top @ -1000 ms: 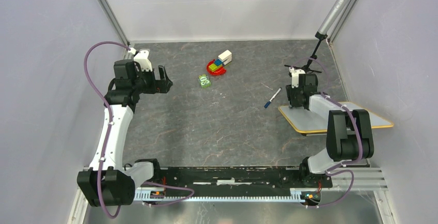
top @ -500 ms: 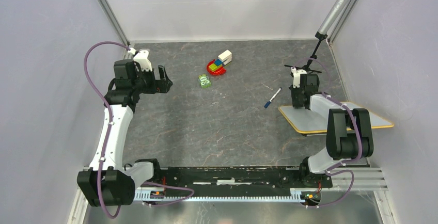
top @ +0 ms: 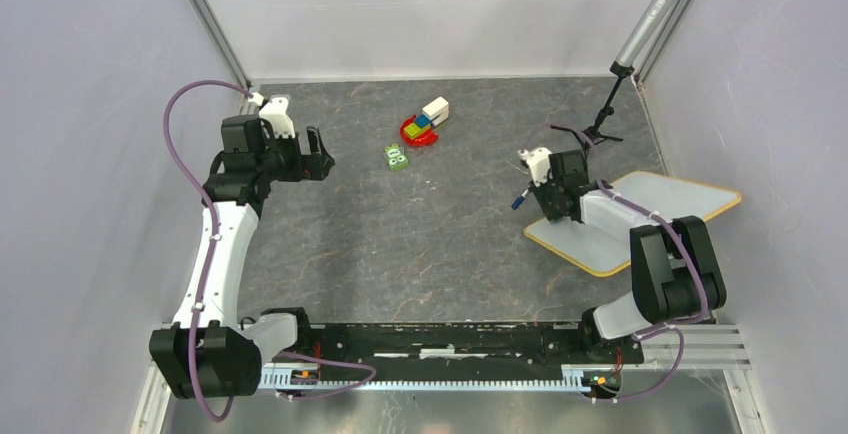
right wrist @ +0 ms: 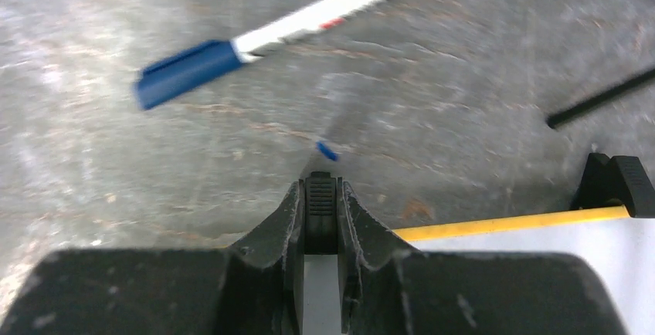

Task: Write a sentence on the whiteboard
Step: Move the whiteboard to the center of the board.

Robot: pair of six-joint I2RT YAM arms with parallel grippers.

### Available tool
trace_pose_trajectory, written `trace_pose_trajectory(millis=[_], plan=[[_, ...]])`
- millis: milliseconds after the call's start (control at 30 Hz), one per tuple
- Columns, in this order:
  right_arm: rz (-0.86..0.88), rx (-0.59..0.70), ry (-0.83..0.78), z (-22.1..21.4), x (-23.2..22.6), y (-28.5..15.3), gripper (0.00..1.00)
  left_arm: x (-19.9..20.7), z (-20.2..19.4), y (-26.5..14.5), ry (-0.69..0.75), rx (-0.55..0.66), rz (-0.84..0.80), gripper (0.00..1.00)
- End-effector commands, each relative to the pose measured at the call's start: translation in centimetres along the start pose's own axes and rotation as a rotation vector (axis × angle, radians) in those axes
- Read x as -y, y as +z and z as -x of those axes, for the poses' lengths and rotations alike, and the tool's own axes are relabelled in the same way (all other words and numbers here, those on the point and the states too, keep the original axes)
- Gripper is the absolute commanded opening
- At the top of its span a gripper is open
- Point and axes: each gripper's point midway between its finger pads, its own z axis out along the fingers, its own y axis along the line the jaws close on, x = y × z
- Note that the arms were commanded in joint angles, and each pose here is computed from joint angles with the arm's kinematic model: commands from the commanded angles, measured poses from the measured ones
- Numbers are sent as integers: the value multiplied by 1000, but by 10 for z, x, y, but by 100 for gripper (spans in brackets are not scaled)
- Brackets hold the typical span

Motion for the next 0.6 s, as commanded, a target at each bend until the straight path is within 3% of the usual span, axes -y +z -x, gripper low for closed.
trace_pose_trajectory(millis=[0, 567], plan=[[253, -83, -202, -16, -69, -2, 0, 6, 10, 2, -29, 34, -25, 100], [468, -91, -820, 25, -190, 0, 0, 8, 2, 2, -16, 15, -42, 100]])
